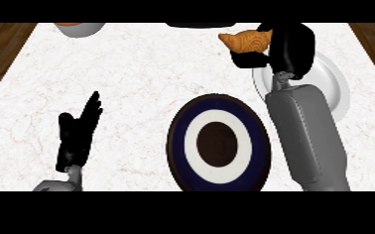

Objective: Pick the croissant from the plate and place it in the plate

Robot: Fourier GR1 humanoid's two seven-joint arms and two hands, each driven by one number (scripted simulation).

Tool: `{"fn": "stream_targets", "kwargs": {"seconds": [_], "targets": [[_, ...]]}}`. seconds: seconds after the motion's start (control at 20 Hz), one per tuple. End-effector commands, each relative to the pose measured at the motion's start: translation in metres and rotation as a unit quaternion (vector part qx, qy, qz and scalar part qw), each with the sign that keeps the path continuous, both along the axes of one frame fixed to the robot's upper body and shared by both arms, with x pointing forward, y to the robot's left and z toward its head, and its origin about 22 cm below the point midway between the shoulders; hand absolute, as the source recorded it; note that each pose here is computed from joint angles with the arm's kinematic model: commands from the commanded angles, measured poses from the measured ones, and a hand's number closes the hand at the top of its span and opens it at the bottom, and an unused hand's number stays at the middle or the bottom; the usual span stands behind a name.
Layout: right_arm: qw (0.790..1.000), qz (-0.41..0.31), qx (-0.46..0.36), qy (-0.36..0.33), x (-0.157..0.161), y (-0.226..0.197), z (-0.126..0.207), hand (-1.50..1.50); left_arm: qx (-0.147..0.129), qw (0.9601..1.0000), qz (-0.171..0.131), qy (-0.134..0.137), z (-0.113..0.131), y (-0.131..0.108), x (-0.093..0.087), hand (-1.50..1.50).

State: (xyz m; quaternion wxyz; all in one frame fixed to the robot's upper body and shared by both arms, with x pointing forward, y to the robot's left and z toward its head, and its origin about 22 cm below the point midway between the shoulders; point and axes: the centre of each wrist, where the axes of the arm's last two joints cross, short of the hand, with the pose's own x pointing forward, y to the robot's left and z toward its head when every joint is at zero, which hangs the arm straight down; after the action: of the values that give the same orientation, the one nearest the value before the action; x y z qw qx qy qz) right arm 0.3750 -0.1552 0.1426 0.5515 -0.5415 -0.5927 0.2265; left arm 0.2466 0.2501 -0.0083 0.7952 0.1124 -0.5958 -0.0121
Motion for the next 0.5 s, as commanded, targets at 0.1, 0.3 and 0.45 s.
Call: {"fn": "stream_targets", "kwargs": {"seconds": [0.1, 0.3, 0.45], "targets": [[0.997, -0.076, 0.020, 0.001, -0.006, -0.038, 0.019, 1.50, -0.004, 1.0000, -0.001, 0.005, -0.003, -0.011, -0.014, 0.00], [0.995, -0.097, 0.032, 0.010, 0.022, -0.078, 0.008, 1.50, -0.003, 1.0000, 0.000, -0.004, -0.001, -0.005, 0.005, 0.00], [0.994, -0.103, 0.029, 0.028, 0.015, -0.100, -0.009, 1.50, 0.001, 1.0000, -0.004, 0.000, -0.018, 0.001, -0.003, 0.00]]}}
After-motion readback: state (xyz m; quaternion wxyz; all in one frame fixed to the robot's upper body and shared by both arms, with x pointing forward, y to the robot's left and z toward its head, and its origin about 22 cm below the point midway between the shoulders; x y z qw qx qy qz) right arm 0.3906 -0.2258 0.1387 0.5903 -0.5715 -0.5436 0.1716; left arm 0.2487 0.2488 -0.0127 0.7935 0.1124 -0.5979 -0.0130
